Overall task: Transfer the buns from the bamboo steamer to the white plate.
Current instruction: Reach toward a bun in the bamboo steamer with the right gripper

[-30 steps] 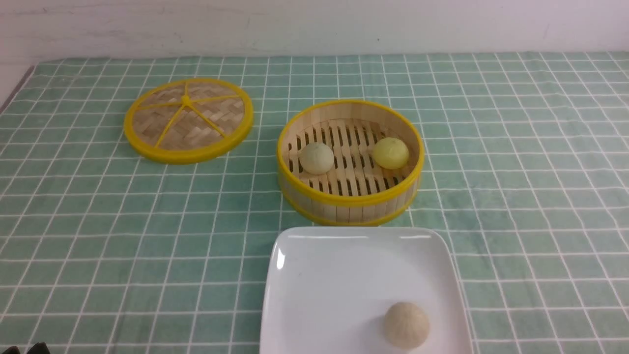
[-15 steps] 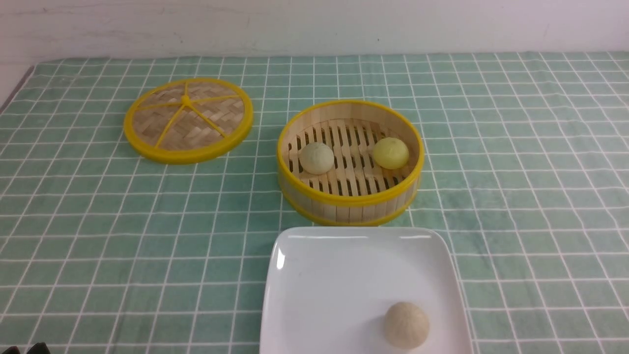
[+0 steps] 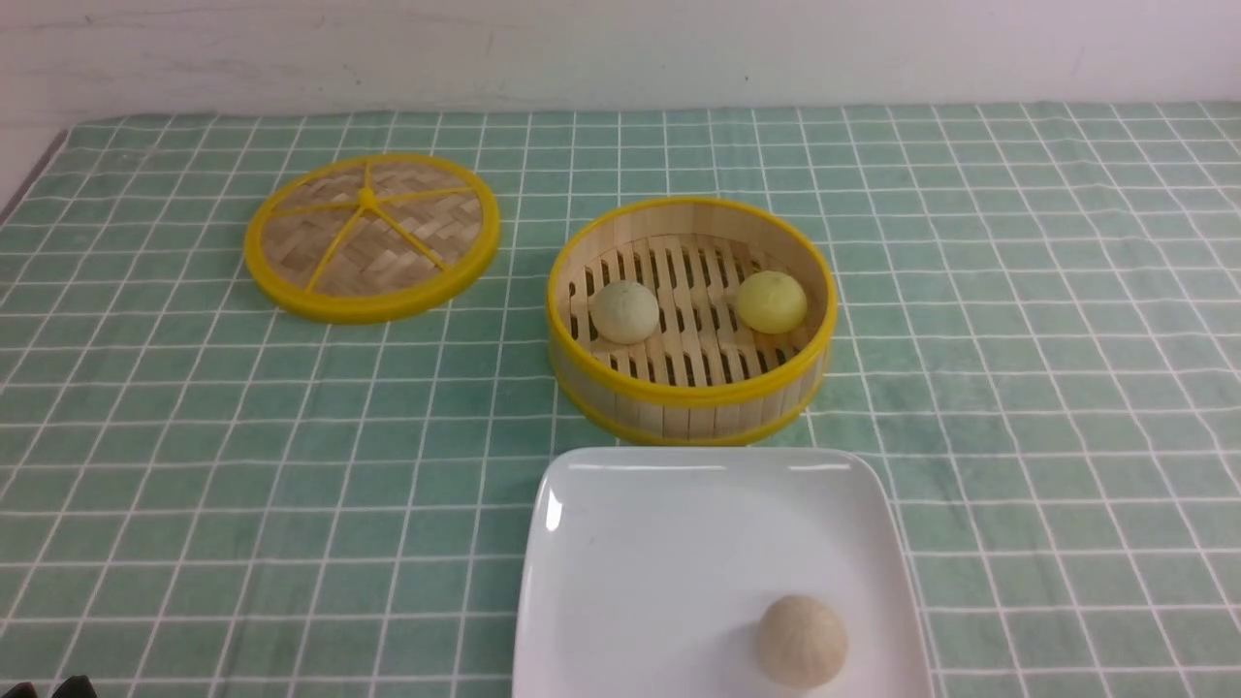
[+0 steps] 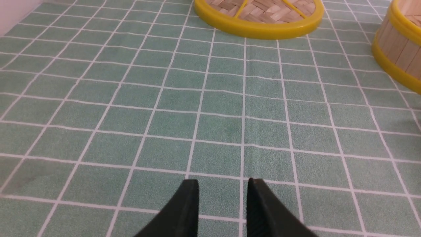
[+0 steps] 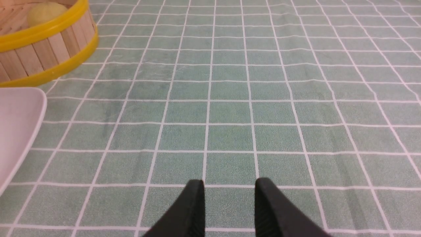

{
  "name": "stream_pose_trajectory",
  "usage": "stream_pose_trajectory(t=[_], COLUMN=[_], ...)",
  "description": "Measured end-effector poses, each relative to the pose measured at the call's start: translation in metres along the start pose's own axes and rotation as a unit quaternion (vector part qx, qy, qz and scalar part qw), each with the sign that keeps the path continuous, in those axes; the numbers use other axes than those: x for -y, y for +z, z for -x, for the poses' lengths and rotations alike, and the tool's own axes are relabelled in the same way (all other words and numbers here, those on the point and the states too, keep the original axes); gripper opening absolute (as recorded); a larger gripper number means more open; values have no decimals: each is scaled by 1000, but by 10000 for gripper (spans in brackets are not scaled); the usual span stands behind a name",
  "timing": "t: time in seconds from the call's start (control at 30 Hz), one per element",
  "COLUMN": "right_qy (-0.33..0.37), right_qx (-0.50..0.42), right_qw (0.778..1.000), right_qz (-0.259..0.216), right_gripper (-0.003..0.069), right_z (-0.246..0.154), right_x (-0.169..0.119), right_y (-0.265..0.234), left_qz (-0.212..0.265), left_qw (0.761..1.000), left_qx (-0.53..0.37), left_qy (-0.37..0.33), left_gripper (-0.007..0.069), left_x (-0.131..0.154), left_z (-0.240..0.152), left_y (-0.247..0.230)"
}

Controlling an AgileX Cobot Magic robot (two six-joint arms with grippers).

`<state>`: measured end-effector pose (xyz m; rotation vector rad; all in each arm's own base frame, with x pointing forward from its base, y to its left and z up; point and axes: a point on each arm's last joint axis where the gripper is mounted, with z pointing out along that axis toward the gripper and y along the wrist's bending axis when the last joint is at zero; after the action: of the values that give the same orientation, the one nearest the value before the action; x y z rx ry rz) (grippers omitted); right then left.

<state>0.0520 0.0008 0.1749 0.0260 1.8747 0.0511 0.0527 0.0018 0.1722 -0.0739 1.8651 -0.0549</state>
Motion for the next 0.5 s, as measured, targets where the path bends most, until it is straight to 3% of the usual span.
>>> stream_pose_trajectory(t=[0.23,0.33,0.37,0.4,0.43,0.47,0.5], right_qy=[-1,30,141,201,224,341,395], right_qx=[0,4,8,9,8,6,4], right_qw=[1000,1000,990,978,973,937,914], right_qz=[0,6,31,45,48,78,88], right_gripper=[239,239,239,239,239,239,239], right_z=[0,1,1,1,2,3,4], right_x=[0,-1,-5,-8,-8,-12,-14], right_y=[0,0,0,0,0,0,0], left_qz=[1,-14,-38,-50,-50,-73,-80], left_qw=[1000,998,981,970,968,931,913], left_qx=[0,-1,-4,-7,-8,-19,-22], left_qy=[2,-68,-188,-238,-245,-358,-400], left_gripper=[240,240,240,240,240,240,240], left_x=[0,3,7,9,9,14,15], left_z=[0,0,1,1,1,1,2], left_y=[0,0,0,0,0,-1,-1])
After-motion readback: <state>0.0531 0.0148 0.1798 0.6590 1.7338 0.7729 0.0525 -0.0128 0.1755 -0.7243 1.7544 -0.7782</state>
